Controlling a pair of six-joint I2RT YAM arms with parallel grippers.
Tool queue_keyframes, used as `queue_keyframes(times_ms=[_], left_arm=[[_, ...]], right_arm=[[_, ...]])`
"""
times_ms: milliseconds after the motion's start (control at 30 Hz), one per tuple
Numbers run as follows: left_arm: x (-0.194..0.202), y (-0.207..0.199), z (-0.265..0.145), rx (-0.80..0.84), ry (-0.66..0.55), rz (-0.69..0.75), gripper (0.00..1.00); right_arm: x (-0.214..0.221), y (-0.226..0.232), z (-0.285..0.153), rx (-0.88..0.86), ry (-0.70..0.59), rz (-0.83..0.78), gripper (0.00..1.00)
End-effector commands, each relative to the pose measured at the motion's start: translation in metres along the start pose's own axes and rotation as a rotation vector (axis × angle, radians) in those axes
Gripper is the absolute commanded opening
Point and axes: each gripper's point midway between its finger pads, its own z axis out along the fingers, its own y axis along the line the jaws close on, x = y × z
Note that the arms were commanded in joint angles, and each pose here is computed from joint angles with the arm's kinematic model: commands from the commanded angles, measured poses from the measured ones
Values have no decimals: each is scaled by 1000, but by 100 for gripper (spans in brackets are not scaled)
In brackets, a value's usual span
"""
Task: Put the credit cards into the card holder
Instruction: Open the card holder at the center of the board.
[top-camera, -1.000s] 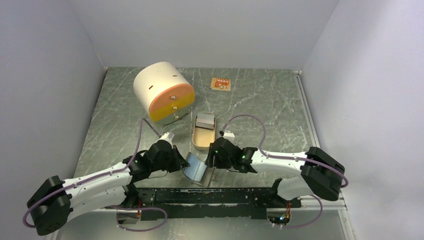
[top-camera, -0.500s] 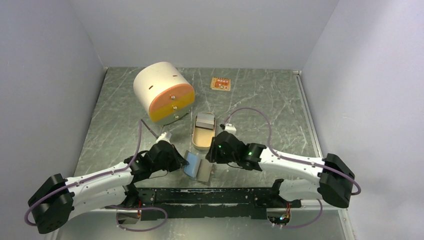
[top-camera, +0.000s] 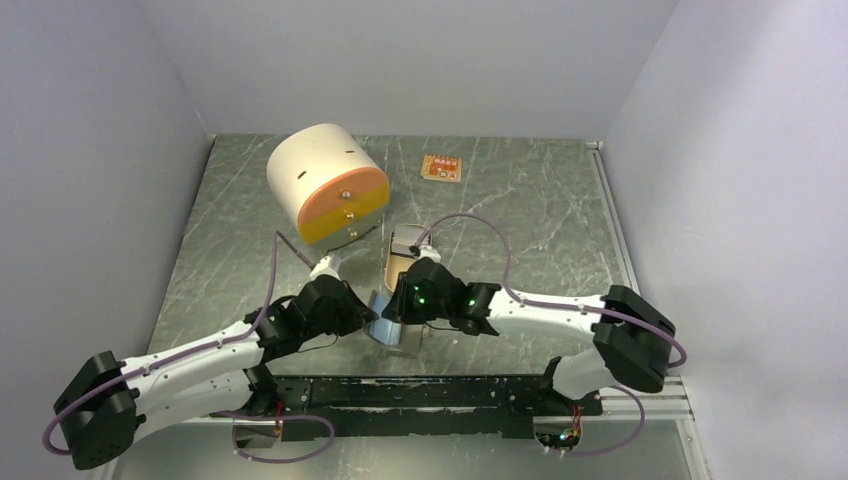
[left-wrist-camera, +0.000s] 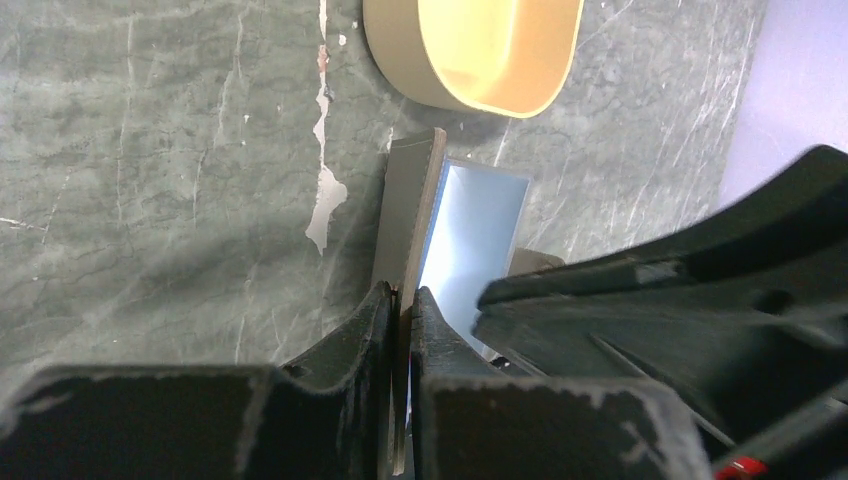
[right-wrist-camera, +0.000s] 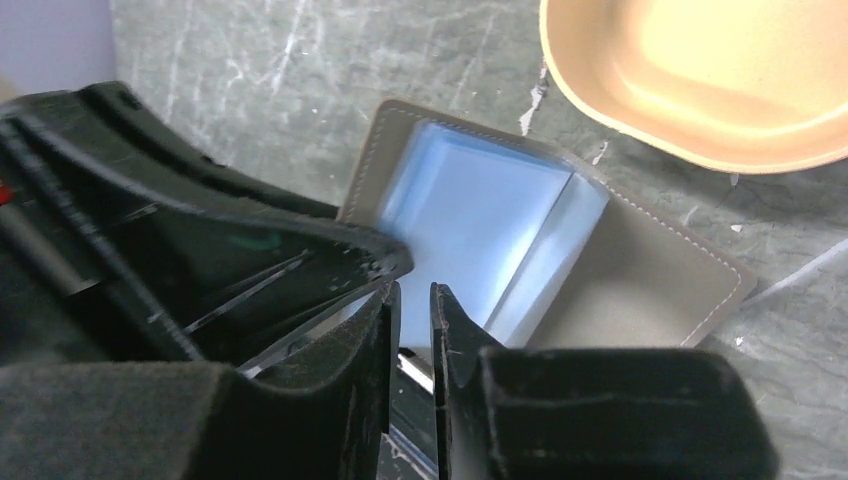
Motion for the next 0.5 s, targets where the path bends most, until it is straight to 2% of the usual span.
queue_keyframes(times_ms=[0,267,400,467], left_arm=[[-7,-9,-3,25,-30,-7,9],[7,14,-1,15,-8,-60,9],[9,25,-3,-13,-9,-60,9],[12,29,-4,-25,0,-59,18]], right_arm=[[3,-2,13,20,15,-5,21],[44,-100,19,298,67,-56,20],[56,-127,15,360,73,-70,20],[55,-128,14,358,67,-77,20]])
